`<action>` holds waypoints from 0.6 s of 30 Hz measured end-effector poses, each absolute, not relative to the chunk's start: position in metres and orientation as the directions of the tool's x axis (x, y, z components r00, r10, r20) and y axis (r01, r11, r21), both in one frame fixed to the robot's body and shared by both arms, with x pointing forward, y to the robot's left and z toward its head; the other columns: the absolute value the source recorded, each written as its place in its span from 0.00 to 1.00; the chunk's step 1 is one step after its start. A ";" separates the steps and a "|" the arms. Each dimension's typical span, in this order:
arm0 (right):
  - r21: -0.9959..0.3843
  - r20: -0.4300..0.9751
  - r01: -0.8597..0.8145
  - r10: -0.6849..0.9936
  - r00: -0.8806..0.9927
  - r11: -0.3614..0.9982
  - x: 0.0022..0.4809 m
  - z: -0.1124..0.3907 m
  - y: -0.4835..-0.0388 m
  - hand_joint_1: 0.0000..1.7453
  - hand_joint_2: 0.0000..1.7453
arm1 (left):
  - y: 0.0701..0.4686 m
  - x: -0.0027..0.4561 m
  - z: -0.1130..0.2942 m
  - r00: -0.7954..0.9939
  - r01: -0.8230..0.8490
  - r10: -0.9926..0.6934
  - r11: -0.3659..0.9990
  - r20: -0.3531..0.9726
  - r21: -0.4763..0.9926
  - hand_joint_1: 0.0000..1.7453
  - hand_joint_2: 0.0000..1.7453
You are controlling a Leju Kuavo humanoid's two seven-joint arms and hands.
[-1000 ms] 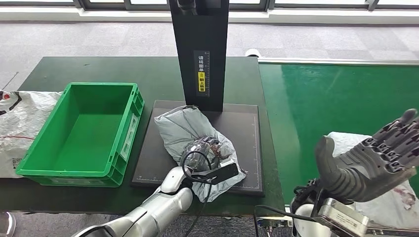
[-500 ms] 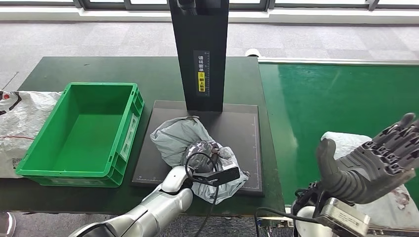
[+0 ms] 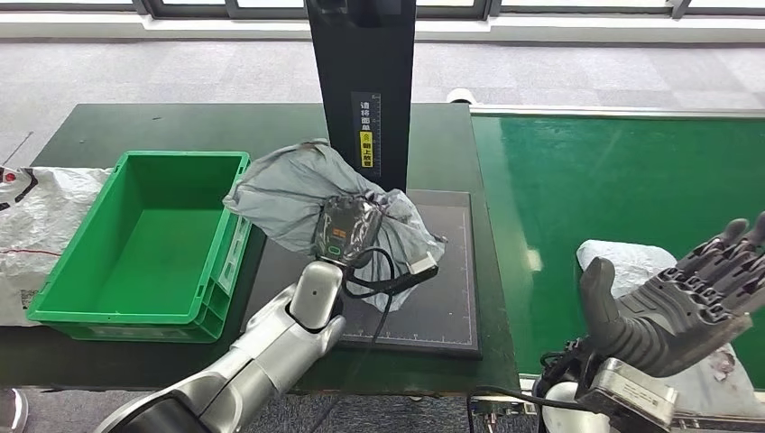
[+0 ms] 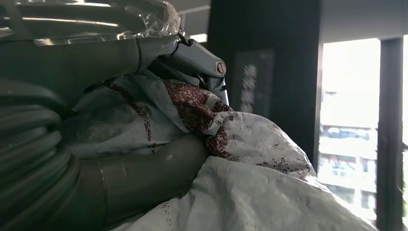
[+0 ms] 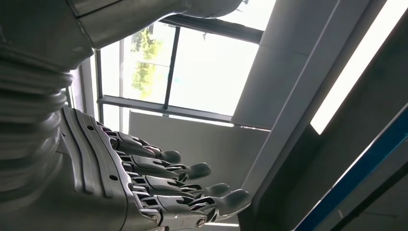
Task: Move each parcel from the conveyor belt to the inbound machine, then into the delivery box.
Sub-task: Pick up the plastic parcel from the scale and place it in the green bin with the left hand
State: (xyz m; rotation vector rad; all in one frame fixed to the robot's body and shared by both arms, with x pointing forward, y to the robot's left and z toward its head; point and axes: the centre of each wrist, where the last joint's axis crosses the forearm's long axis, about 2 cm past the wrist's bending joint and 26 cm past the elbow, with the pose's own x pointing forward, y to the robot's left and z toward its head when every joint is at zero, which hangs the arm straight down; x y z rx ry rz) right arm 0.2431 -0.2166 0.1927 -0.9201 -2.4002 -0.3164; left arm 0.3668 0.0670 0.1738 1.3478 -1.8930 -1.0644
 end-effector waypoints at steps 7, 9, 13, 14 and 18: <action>0.016 0.593 0.699 0.556 -0.582 0.715 0.239 0.185 -0.227 0.00 1.00 | 0.092 0.380 0.217 -0.287 -0.641 -0.958 0.209 0.022 0.739 1.00 1.00; 0.012 0.600 0.706 0.560 -0.572 0.708 0.237 0.182 -0.229 0.00 1.00 | 0.099 0.381 0.226 -0.276 -0.672 -0.961 0.215 0.029 0.709 1.00 1.00; 0.007 0.607 0.713 0.564 -0.560 0.701 0.236 0.180 -0.232 0.00 1.00 | 0.113 0.383 0.238 -0.247 -0.715 -0.968 0.214 0.045 0.666 1.00 1.00; 0.008 0.608 0.714 0.564 -0.559 0.700 0.235 0.180 -0.233 0.00 1.00 | 0.118 0.384 0.239 -0.238 -0.721 -0.970 0.211 0.051 0.660 1.00 1.00; 0.009 0.611 0.716 0.562 -0.557 0.698 0.235 0.179 -0.233 0.00 1.00 | 0.137 0.388 0.244 -0.203 -0.742 -0.977 0.199 0.069 0.640 1.00 1.00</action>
